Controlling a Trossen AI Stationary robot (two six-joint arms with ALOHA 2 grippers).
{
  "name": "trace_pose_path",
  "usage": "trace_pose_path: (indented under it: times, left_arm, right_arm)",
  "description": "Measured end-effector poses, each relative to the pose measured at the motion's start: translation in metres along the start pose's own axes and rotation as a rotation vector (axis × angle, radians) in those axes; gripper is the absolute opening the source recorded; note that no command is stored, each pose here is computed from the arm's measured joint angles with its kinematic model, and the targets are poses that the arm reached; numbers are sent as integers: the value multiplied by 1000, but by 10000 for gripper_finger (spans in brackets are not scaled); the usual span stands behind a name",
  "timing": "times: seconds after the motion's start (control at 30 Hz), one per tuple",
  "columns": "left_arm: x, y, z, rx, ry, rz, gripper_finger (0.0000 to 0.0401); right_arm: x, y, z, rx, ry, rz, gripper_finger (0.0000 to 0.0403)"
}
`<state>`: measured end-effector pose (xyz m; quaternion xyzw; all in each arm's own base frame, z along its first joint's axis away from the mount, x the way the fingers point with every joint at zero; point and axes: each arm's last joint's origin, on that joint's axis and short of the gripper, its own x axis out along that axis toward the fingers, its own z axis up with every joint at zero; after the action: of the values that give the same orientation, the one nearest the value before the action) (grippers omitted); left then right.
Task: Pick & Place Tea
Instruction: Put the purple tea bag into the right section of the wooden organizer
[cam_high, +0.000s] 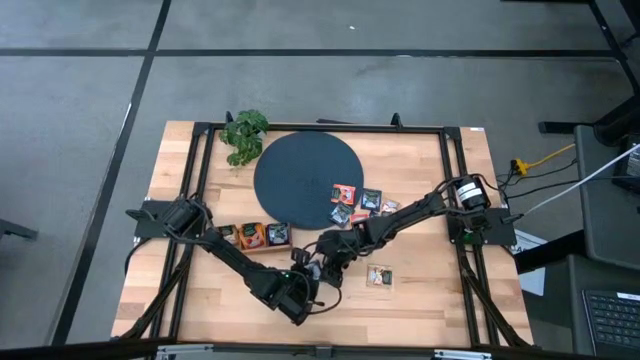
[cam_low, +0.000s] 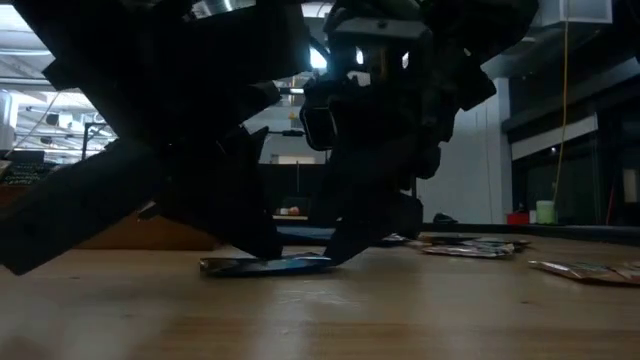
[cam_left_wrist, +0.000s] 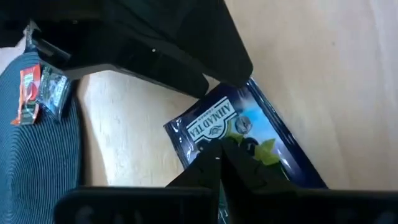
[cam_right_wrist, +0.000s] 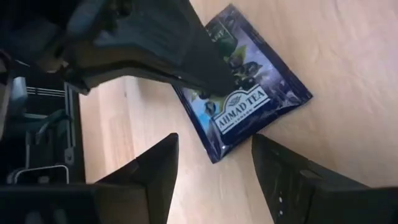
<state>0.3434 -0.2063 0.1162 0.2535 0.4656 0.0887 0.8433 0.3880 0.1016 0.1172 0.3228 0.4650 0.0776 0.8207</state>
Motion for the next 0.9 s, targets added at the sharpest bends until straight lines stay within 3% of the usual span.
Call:
trace_pose_path:
  times: [0.13, 0.37, 0.43, 0.63, 0.9]
  left_arm:
    - [-6, 3, -1, 22, 6, 51, 2]
    - [-41, 18, 8, -65, -65, 39, 3]
    - [-49, 22, 11, -102, -78, -11, 3]
    - [-45, 19, 9, -184, 34, -301, 2]
    - [-27, 13, 5, -170, 81, -297, 2]
  right_arm:
    - [0, -3, -1, 2, 0, -41, 204]
    - [-1, -3, -1, -28, 5, -52, 204]
    - [-1, -3, -1, -40, 6, -55, 204]
    - [-1, -3, -1, -44, 2, -59, 204]
    - [-1, -3, -1, -49, -7, -68, 204]
